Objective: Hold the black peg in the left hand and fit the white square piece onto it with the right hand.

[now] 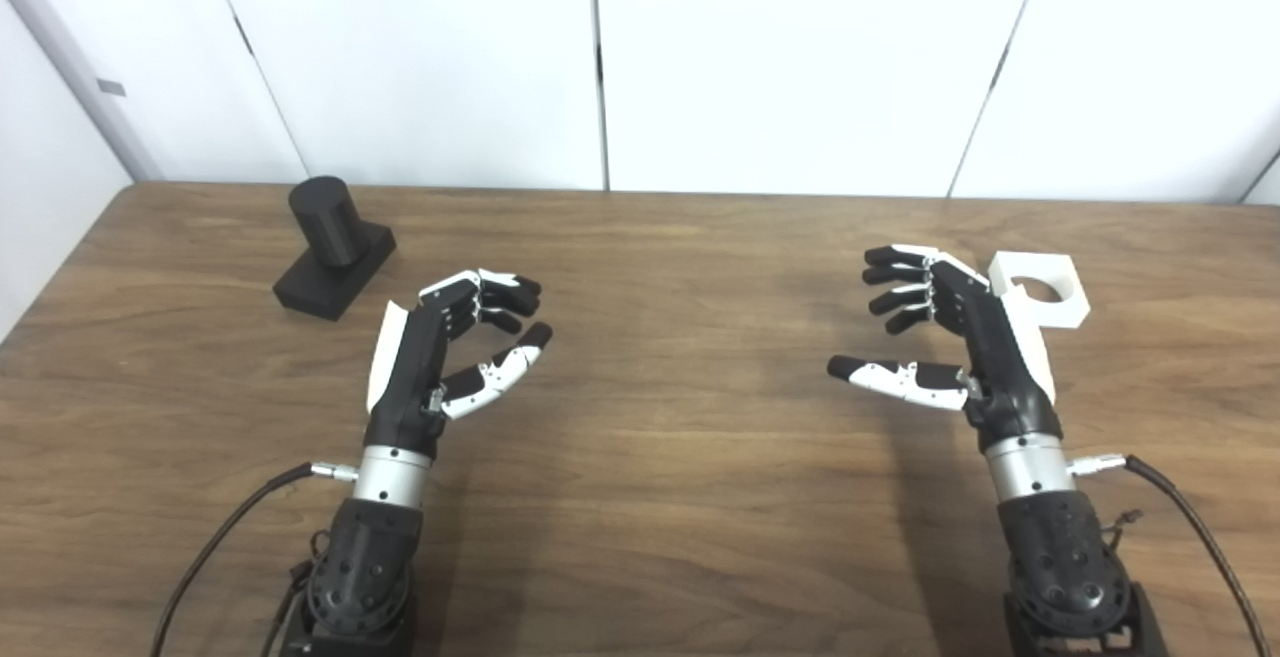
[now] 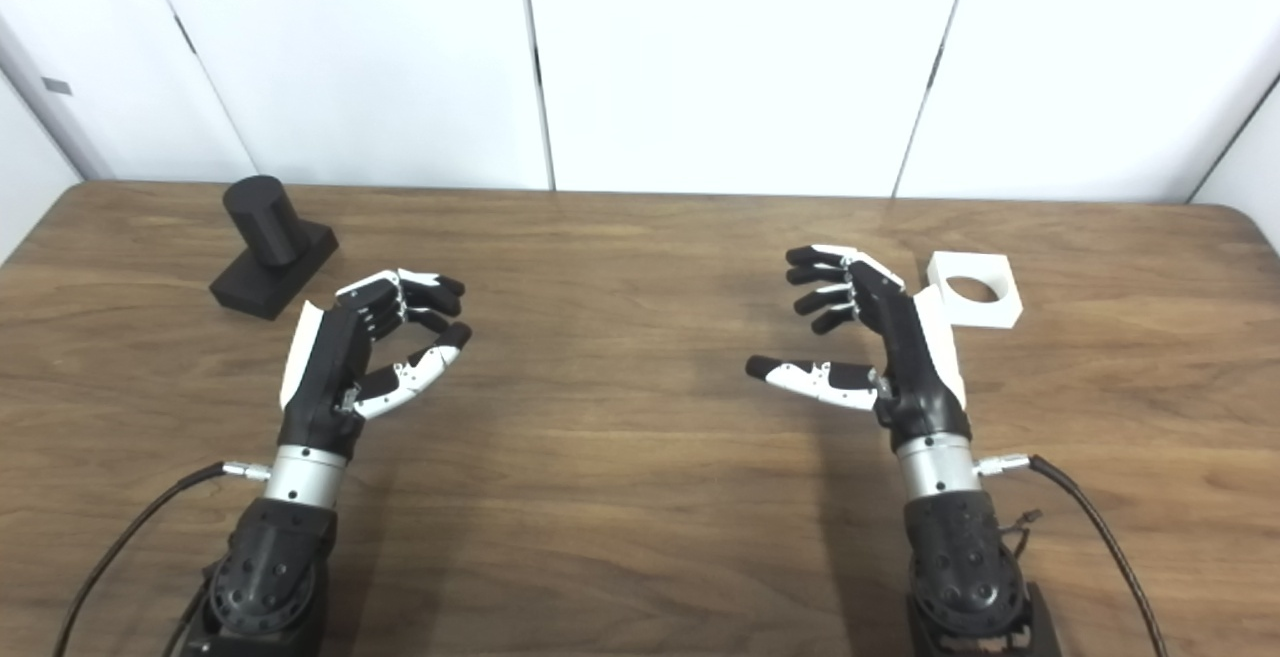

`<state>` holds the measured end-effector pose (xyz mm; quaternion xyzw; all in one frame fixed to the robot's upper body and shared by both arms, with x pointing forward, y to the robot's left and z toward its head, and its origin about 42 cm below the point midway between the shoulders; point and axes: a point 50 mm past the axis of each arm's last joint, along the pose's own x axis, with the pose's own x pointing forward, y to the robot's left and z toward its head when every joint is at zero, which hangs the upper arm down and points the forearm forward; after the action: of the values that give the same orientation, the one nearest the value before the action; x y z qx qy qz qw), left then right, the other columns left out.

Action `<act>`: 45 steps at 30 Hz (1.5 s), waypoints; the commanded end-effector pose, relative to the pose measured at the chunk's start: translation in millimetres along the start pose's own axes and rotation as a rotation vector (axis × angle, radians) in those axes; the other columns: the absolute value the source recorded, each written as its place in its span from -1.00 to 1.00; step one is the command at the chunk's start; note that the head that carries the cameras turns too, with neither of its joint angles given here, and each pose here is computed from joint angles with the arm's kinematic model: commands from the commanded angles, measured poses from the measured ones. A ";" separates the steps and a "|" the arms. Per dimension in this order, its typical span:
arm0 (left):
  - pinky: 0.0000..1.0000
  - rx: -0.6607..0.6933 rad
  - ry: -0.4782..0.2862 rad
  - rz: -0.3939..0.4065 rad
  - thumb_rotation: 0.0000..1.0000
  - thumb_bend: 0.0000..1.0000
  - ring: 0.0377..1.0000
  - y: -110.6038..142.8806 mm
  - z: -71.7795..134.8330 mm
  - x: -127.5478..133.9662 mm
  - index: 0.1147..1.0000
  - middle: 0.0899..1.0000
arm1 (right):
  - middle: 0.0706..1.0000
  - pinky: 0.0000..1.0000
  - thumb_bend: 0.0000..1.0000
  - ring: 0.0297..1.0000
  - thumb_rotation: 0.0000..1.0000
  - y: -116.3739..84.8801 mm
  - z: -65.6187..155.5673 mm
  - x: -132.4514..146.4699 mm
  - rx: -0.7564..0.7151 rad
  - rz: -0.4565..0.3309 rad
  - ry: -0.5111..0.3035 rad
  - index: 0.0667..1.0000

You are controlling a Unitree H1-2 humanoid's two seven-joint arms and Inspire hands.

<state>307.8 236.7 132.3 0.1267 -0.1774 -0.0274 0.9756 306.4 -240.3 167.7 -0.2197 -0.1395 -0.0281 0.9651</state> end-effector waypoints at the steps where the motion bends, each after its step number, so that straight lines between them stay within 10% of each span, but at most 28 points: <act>1: 0.08 0.004 -0.072 0.007 -0.88 0.00 0.18 4.3 10.5 12.2 -0.13 0.22 | 0.28 -0.04 0.45 0.13 -1.00 -6.5 16.8 8.7 0.012 -0.034 -0.096 0.33; 30: 0.03 -0.044 -0.067 -0.020 -0.89 0.00 0.18 -36.8 18.9 14.2 -0.14 0.17 | 0.28 -0.05 0.36 0.12 -1.00 -27.7 15.8 2.4 0.070 -0.032 -0.056 0.31; 44: 0.21 0.350 0.009 -0.089 -0.85 0.01 0.42 2.3 39.5 36.1 -0.13 0.43 | 0.27 -0.06 0.36 0.10 -1.00 -27.4 18.1 3.8 0.057 -0.032 -0.048 0.29; 45: 0.22 0.368 0.013 -0.092 -0.73 0.14 0.44 5.3 41.1 38.2 0.12 0.45 | 0.26 -0.07 0.36 0.10 -1.00 -27.4 18.0 4.0 0.056 -0.033 -0.048 0.29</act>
<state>317.4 231.3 155.6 0.2974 -0.1245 -0.0417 0.9457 298.8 -258.7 177.7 -0.1894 -0.1284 -0.0313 0.9730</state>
